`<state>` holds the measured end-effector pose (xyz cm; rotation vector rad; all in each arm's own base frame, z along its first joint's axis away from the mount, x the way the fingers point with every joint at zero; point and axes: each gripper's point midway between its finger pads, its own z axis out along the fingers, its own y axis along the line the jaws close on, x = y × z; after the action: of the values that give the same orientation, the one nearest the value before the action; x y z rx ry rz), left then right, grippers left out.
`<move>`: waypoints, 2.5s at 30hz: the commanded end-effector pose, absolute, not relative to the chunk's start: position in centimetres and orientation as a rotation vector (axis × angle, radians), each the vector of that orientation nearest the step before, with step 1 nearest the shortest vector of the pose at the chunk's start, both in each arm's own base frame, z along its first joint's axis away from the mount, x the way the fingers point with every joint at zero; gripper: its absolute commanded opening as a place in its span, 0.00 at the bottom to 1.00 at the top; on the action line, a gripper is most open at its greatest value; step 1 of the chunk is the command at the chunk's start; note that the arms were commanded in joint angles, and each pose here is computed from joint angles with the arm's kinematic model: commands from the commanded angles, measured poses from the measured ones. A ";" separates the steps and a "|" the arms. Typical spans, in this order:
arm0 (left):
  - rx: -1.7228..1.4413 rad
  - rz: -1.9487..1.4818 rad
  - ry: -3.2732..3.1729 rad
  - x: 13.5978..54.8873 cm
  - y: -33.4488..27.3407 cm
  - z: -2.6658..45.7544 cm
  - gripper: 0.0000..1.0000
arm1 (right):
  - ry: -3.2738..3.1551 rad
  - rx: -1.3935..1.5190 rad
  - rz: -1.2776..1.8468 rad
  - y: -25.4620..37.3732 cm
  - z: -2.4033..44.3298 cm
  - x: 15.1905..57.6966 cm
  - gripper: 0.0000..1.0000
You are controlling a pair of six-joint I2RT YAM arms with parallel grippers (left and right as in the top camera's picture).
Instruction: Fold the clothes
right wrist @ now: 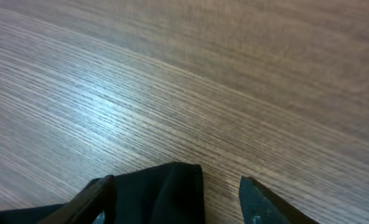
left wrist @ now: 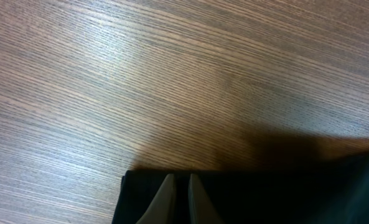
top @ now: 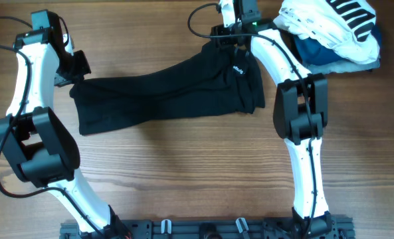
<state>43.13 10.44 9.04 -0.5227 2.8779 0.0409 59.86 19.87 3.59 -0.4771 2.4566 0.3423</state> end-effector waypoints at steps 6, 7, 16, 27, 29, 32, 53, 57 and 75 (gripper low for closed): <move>-0.534 0.022 2.873 43.3 10.3 8.8 0.04 | 2.550 -0.412 0.406 20.1 0.3 58.9 0.38; -0.534 0.022 2.873 43.3 10.3 8.8 0.04 | 2.535 -0.393 0.417 20.2 0.6 59.2 0.34; -0.531 0.023 2.857 43.7 10.4 8.9 0.04 | 2.345 -0.356 0.440 20.2 9.4 61.8 0.22; -0.511 0.033 2.702 46.8 11.4 10.8 0.04 | 2.340 -0.404 0.378 17.1 17.8 58.6 0.04; -0.531 0.031 2.665 47.2 11.6 11.8 0.04 | 2.382 -0.413 0.371 16.6 18.0 57.4 0.04; -0.532 0.023 2.638 46.9 11.6 13.4 0.04 | 2.459 -0.425 0.366 16.0 18.0 55.3 0.04; -0.609 -0.198 3.056 38.8 6.6 6.6 0.04 | 2.860 -0.353 0.368 13.1 13.7 47.0 0.09; -0.605 -0.206 3.095 37.8 5.5 4.4 0.04 | 2.873 -0.354 0.368 13.1 13.6 46.7 0.32; -0.591 -0.206 3.081 38.0 5.3 3.4 0.04 | 2.625 -0.526 0.234 13.4 16.0 52.0 0.61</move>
<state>38.32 5.79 4.07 -0.5643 3.0649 -0.1789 52.72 13.76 16.81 -0.4979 2.5774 0.2742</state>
